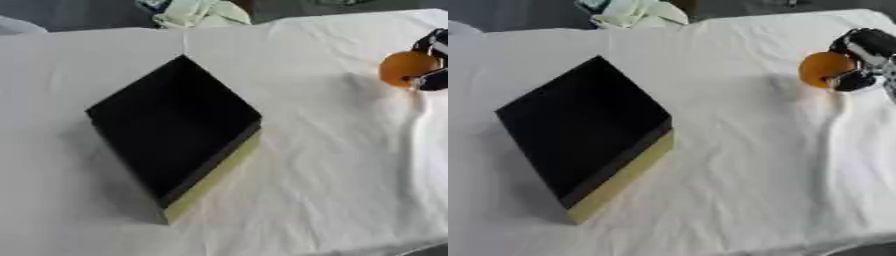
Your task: Pick up objects on the table and place them in the box.
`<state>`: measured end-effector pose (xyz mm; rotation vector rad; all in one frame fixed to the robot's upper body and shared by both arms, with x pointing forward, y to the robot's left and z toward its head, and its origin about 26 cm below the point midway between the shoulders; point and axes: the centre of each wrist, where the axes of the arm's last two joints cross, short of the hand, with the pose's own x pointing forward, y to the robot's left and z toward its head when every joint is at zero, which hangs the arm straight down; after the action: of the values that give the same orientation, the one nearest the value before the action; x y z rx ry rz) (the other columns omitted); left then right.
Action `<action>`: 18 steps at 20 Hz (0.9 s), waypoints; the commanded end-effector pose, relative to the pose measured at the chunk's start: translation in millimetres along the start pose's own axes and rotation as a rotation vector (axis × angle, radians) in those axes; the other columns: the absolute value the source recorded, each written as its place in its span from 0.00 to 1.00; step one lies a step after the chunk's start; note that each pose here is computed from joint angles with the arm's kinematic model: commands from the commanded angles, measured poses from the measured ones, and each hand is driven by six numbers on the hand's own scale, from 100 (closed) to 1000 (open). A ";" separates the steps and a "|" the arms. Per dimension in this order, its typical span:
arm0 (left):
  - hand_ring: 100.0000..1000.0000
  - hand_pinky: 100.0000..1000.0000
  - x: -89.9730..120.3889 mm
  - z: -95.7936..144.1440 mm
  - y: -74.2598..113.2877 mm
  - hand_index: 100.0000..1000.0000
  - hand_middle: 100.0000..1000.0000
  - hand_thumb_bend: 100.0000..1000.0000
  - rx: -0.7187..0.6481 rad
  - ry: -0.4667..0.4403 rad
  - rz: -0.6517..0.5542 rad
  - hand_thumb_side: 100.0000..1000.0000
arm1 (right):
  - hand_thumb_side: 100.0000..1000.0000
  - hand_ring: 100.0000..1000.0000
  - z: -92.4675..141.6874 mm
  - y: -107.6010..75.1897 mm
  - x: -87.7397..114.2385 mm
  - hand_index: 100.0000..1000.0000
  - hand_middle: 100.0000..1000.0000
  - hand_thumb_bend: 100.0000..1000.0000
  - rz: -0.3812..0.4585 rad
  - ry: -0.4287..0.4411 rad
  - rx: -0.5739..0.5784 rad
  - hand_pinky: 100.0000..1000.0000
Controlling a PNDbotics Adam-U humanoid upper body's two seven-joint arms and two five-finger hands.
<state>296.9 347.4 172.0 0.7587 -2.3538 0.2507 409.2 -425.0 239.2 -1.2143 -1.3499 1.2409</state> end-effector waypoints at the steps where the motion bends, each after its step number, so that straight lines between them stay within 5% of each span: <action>1: 0.41 0.37 5.2 -6.3 2.8 0.44 0.59 0.07 -0.001 -0.029 -0.006 0.60 | 0.00 0.36 10.6 -46.3 2.7 0.53 0.40 0.00 0.029 -0.048 -0.101 0.31; 10: 0.42 0.37 7.3 -8.1 2.0 0.44 0.59 0.08 -0.005 -0.039 -0.004 0.60 | 0.00 0.36 19.1 -98.9 65.7 0.54 0.41 0.00 0.080 -0.351 -0.196 0.33; 18: 0.42 0.37 8.9 -8.7 0.9 0.44 0.59 0.08 -0.009 -0.042 0.001 0.59 | 0.00 0.36 25.4 -129.5 164.8 0.55 0.41 0.00 0.078 -0.605 -0.170 0.32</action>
<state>296.7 346.6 173.6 0.7569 -2.3599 0.2495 363.8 -273.5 356.5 -1.0535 -1.8614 1.6336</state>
